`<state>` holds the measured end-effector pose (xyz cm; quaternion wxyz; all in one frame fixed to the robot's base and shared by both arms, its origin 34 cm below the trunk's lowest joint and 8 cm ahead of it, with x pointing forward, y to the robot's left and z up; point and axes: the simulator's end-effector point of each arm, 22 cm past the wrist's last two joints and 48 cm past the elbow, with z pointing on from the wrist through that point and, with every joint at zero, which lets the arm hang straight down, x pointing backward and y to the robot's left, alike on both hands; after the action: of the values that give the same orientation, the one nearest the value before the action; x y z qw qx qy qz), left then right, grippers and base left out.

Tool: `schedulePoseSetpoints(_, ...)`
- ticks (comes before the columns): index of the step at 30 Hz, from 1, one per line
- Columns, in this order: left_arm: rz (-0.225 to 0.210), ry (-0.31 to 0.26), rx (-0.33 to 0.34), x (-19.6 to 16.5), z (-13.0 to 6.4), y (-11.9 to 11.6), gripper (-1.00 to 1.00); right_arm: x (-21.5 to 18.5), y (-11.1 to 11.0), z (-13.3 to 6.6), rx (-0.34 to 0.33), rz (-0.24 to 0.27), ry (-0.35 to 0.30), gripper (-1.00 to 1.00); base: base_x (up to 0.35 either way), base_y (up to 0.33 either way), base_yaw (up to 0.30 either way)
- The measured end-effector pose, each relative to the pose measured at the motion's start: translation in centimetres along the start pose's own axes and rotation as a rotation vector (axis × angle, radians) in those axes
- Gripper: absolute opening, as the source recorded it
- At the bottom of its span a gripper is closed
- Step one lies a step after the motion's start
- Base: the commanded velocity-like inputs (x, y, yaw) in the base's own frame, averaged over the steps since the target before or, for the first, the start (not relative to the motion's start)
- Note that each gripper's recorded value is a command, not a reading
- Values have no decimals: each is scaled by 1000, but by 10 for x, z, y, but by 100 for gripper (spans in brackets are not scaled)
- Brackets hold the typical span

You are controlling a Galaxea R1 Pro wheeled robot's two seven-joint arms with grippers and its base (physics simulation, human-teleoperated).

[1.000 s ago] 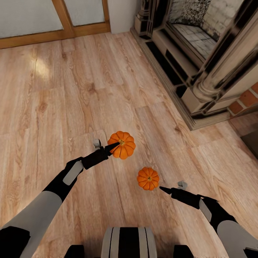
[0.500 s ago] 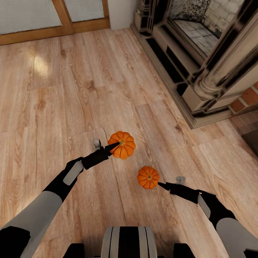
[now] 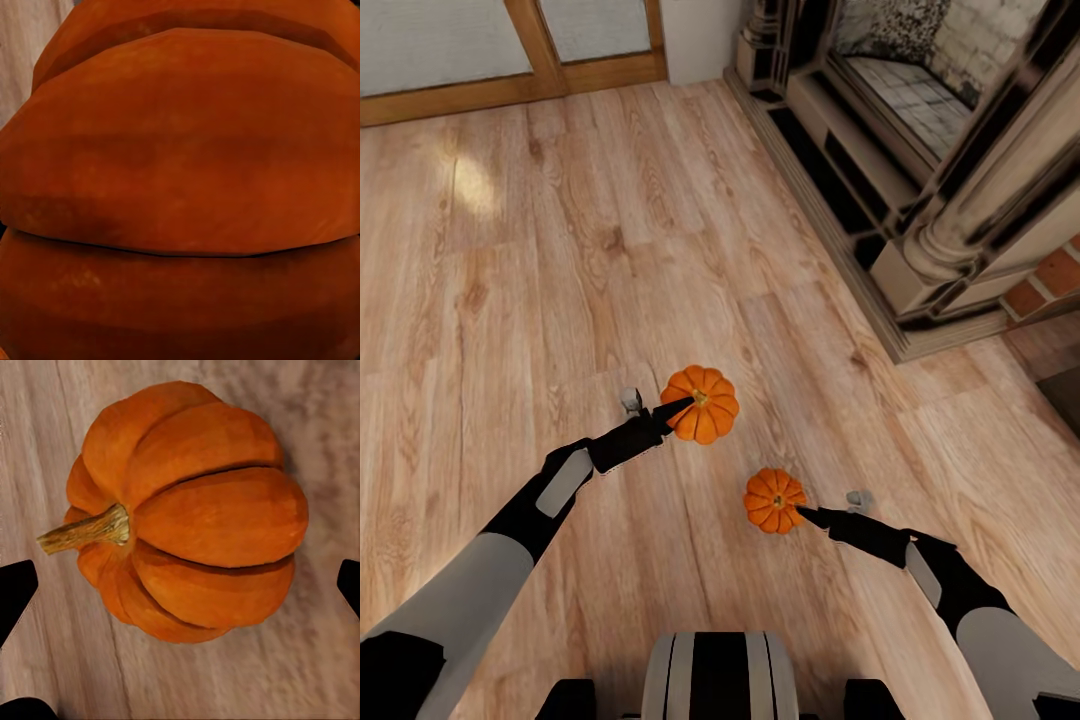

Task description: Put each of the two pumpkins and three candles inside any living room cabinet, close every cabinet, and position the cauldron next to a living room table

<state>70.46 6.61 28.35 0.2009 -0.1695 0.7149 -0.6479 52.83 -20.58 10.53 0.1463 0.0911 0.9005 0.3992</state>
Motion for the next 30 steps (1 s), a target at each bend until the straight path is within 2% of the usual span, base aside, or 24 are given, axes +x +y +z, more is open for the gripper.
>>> schedulePoseSetpoints(5,-1,-1,2,0,0,0,-100,0,0,0,0,-1,-1,100,149,68,0)
schedulePoseSetpoints(9,-4,-1,9,3,2,-2,-100,-5,-1,0,14,-24,-1,100,9,4,0)
schedulePoseSetpoints(12,-23,3,17,15,5,-2,-100,-10,-6,-1,32,-26,-11,100,0,0,0)
schedulePoseSetpoints(18,-30,4,28,20,9,-5,-100,-10,-7,-7,19,-16,-9,100,0,0,0)
schedulePoseSetpoints(26,-33,4,34,23,13,-7,-100,-16,-12,-2,53,-31,-12,100,0,0,0)
schedulePoseSetpoints(30,-34,4,33,23,13,-7,-100,-12,-17,-1,76,-22,-4,100,0,0,0)
